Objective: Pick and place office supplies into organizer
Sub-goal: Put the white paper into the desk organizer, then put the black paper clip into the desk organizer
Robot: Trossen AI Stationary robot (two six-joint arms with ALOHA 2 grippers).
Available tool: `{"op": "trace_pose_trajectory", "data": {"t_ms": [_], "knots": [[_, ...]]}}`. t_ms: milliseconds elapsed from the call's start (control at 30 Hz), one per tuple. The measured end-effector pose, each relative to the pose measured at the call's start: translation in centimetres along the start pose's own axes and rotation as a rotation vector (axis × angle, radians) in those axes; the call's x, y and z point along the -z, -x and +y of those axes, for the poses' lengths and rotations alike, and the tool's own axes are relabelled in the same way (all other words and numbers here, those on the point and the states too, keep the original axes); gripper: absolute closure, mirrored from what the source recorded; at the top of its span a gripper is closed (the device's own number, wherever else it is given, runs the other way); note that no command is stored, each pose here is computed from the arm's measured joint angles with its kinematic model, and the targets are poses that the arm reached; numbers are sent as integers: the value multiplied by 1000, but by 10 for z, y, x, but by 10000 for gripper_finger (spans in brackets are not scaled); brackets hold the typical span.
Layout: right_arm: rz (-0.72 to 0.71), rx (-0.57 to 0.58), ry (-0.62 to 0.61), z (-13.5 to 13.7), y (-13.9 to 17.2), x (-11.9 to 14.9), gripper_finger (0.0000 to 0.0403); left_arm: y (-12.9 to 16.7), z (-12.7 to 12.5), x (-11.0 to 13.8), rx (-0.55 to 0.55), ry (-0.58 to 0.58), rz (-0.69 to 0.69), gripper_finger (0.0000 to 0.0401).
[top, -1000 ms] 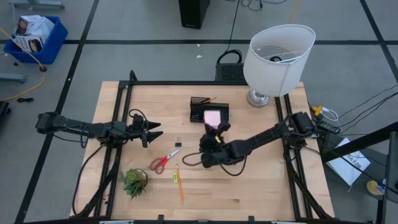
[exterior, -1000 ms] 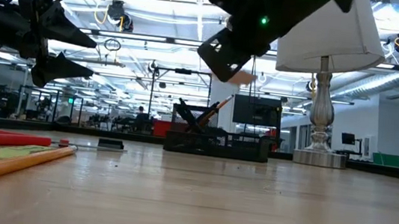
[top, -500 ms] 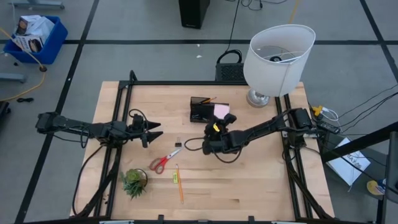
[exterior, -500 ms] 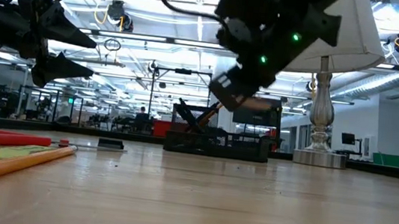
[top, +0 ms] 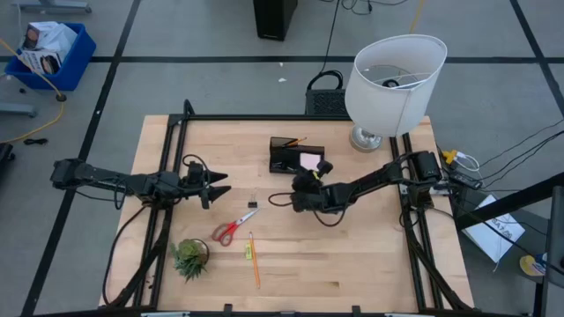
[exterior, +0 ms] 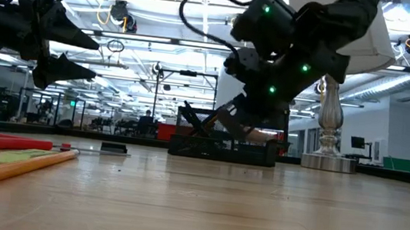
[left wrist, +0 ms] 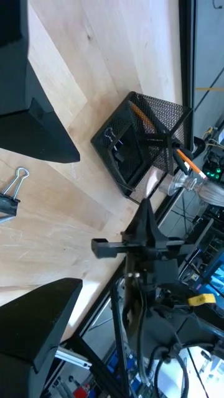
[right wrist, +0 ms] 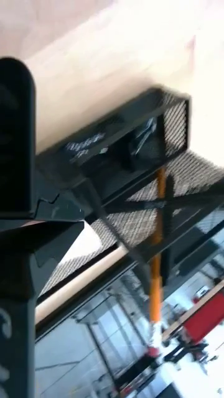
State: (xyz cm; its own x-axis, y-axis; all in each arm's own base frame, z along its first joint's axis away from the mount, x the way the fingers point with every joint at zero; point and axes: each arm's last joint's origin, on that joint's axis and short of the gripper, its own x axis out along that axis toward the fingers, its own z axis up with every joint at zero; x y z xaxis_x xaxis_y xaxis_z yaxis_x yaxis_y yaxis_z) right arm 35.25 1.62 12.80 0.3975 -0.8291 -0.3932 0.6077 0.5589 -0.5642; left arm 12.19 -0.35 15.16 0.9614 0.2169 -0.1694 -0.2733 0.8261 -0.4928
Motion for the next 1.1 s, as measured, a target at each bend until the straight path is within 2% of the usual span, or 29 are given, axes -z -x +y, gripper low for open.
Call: {"op": "trace_pose_trajectory", "data": {"t_ms": [133, 467, 600, 733, 900, 1100], "knots": [[-30, -12, -5, 0, -1, -8, 403, 0, 0, 0, -3, 0, -2, 77], [31, 29, 14, -11, -18, -3, 403, 0, 0, 0, -3, 0, -1, 77], [46, -34, -2, -12, -22, -4, 399, 0, 0, 0, -3, -1, -1, 77], [60, -53, -50, -14, -25, -4, 378, 0, 0, 0, -3, 0, -2, 77], [64, -51, -52, -14, -26, -3, 333, 0, 0, 0, -3, 0, -1, 77], [40, -85, 27, -5, -13, -3, 289, 0, 0, 0, -3, -8, -1, 77]]}}
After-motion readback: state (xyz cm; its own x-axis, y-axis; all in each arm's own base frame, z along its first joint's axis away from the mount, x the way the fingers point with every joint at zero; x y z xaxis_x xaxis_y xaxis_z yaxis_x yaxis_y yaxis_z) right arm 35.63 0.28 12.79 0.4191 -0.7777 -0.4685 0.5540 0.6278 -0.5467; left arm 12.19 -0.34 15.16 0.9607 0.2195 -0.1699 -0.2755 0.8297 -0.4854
